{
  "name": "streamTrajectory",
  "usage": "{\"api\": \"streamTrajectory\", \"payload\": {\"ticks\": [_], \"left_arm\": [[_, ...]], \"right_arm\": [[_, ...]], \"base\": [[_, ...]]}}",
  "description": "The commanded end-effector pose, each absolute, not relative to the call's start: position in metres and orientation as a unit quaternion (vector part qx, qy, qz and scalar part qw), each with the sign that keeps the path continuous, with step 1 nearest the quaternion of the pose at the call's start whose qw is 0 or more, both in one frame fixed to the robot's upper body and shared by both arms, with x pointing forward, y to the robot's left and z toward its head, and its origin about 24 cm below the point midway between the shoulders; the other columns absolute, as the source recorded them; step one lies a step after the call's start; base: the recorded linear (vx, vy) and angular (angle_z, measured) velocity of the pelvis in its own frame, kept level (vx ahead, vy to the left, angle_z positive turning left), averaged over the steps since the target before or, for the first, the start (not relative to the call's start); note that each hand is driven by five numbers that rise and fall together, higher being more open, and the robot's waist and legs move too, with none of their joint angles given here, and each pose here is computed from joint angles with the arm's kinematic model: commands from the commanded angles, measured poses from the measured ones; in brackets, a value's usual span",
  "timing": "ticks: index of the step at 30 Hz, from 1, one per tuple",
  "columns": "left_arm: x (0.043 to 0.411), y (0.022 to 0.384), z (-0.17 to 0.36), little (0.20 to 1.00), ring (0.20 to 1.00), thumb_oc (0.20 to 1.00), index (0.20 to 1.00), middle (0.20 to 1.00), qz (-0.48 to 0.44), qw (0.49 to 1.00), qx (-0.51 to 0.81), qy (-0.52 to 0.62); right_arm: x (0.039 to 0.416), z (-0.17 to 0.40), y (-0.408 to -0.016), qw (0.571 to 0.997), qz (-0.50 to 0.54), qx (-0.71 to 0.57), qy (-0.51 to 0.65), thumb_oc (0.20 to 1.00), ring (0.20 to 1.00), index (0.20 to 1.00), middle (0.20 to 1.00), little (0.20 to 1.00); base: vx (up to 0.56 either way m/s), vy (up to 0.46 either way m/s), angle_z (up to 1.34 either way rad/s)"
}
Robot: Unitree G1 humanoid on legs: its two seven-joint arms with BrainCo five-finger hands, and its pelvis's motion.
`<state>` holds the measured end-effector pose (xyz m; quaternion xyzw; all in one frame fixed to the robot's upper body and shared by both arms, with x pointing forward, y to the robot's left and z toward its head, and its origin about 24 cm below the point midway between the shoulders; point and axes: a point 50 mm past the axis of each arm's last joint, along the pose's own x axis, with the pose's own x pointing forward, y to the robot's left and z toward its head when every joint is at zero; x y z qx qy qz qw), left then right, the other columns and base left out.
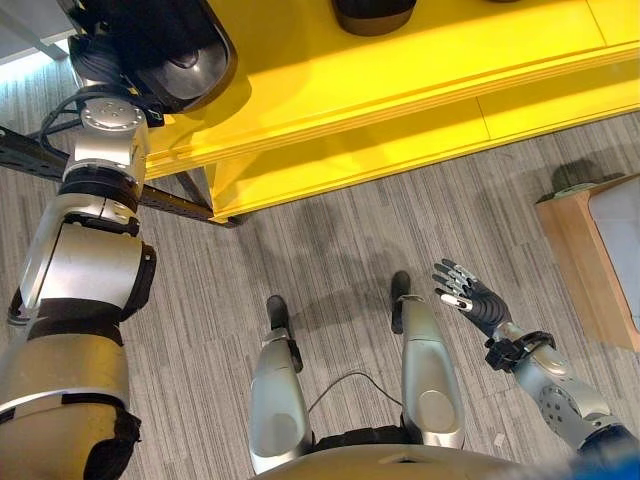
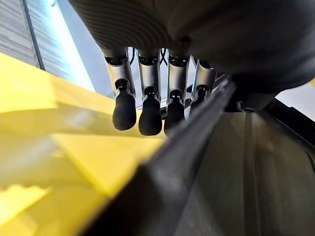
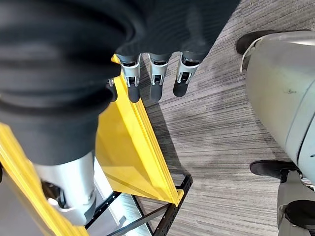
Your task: Move parts from the plastic box to the shelf.
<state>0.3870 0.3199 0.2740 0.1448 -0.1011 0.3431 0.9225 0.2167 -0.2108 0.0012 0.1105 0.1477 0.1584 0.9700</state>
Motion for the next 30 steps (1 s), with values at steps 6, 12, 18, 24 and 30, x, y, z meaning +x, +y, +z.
{"api": "streamTrajectory", "payload": {"ticks": [6, 12, 18, 24, 30], "left_arm": [[0.3738, 0.3305, 0.3198, 0.2, 0.2, 0.2, 0.2, 0.2, 0.375, 0.9, 0.133, -0.177], [0.3734, 0.3316, 0.3188, 1.0, 1.0, 1.0, 1.0, 1.0, 0.374, 0.902, 0.121, -0.178], [0.3741, 0.3313, 0.3172, 1.0, 1.0, 1.0, 1.0, 1.0, 0.372, 0.904, 0.12, -0.176], [0.3744, 0.3309, 0.3168, 1.0, 1.0, 1.0, 1.0, 1.0, 0.371, 0.905, 0.111, -0.176], [0.3749, 0.3302, 0.3158, 1.0, 1.0, 1.0, 1.0, 1.0, 0.364, 0.91, 0.073, -0.183]], "right_arm": [[0.2099, -0.0041, -0.2131, 0.969, 0.146, 0.133, 0.146, 1.0, 1.0, 1.0, 1.0, 1.0], [0.2095, -0.0049, -0.2145, 0.97, 0.141, 0.132, 0.147, 1.0, 1.0, 1.0, 1.0, 1.0], [0.2086, -0.0058, -0.2151, 0.97, 0.139, 0.135, 0.148, 1.0, 1.0, 1.0, 1.0, 1.0], [0.209, -0.006, -0.2159, 0.97, 0.138, 0.135, 0.149, 1.0, 1.0, 1.0, 1.0, 1.0], [0.2087, -0.0066, -0.217, 0.971, 0.132, 0.134, 0.15, 1.0, 1.0, 1.0, 1.0, 1.0]], "base": [[0.0, 0.0, 0.0], [0.0, 0.0, 0.0], [0.0, 0.0, 0.0], [0.0, 0.0, 0.0], [0.0, 0.0, 0.0]]}}
